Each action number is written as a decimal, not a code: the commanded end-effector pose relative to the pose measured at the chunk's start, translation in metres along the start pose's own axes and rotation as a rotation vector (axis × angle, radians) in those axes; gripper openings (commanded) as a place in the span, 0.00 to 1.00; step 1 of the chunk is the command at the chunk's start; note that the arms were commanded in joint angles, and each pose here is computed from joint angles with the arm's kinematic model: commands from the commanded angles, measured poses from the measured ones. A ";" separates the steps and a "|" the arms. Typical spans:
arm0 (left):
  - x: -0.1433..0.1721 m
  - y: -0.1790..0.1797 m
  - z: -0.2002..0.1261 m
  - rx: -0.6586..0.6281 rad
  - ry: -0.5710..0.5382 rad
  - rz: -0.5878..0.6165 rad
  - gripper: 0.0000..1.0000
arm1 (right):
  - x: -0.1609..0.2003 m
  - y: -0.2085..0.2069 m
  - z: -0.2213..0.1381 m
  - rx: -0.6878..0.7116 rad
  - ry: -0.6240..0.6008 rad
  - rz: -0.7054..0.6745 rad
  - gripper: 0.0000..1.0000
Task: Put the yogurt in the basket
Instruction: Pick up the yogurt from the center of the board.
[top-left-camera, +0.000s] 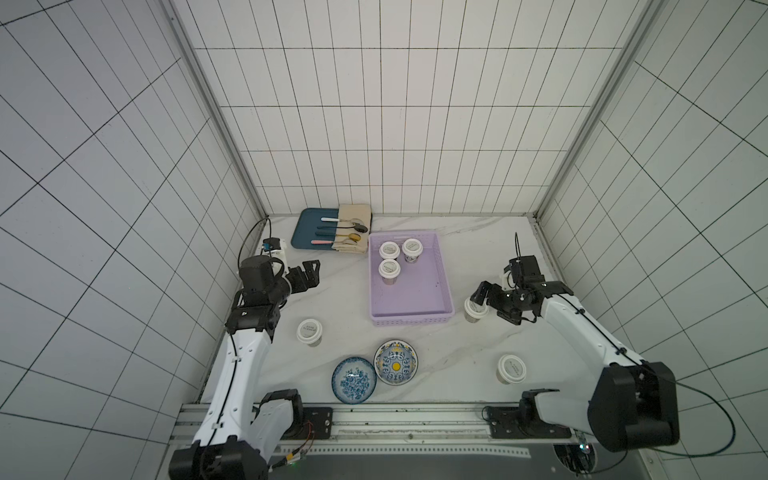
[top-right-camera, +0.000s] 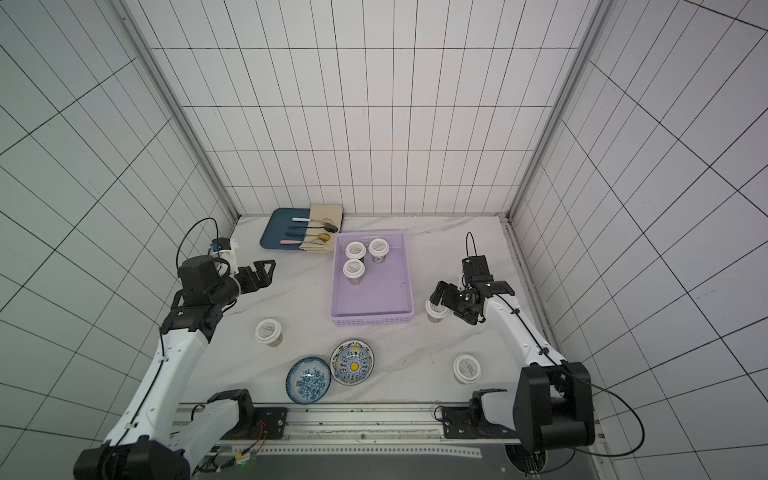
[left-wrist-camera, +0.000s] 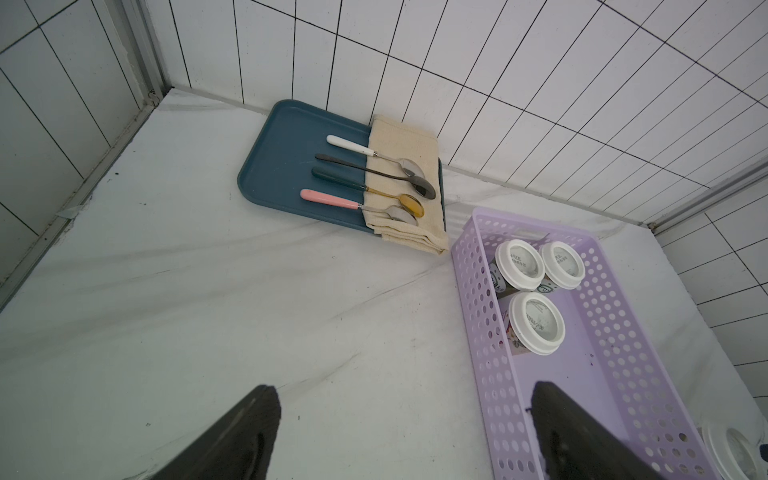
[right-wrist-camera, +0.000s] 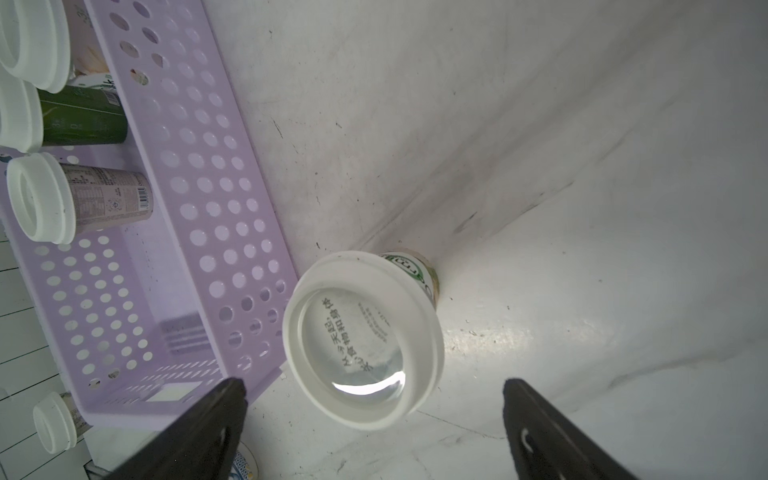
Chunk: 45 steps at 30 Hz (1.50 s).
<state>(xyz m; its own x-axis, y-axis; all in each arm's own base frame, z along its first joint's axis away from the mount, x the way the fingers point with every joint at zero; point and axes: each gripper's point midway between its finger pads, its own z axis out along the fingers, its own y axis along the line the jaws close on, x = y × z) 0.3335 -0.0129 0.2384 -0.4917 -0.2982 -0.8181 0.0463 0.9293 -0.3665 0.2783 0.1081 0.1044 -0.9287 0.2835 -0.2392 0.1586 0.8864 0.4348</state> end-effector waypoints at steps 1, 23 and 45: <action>-0.003 0.000 -0.002 0.005 -0.027 0.014 0.98 | -0.003 0.004 0.004 -0.030 0.011 0.003 0.99; -0.003 0.004 -0.003 -0.011 -0.031 0.014 0.98 | 0.000 0.001 0.032 -0.036 0.088 0.029 0.84; -0.004 0.003 -0.005 -0.009 -0.042 0.016 0.98 | 0.002 0.000 0.022 -0.022 0.080 0.022 0.74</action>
<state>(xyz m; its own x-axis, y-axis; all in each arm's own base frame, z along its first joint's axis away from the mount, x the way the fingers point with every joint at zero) 0.3319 -0.0104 0.2350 -0.4839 -0.2984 -0.8227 0.0424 0.9310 -0.3626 0.2863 0.1216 0.0776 -0.9512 0.2668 -0.1552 0.1670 0.8678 0.4680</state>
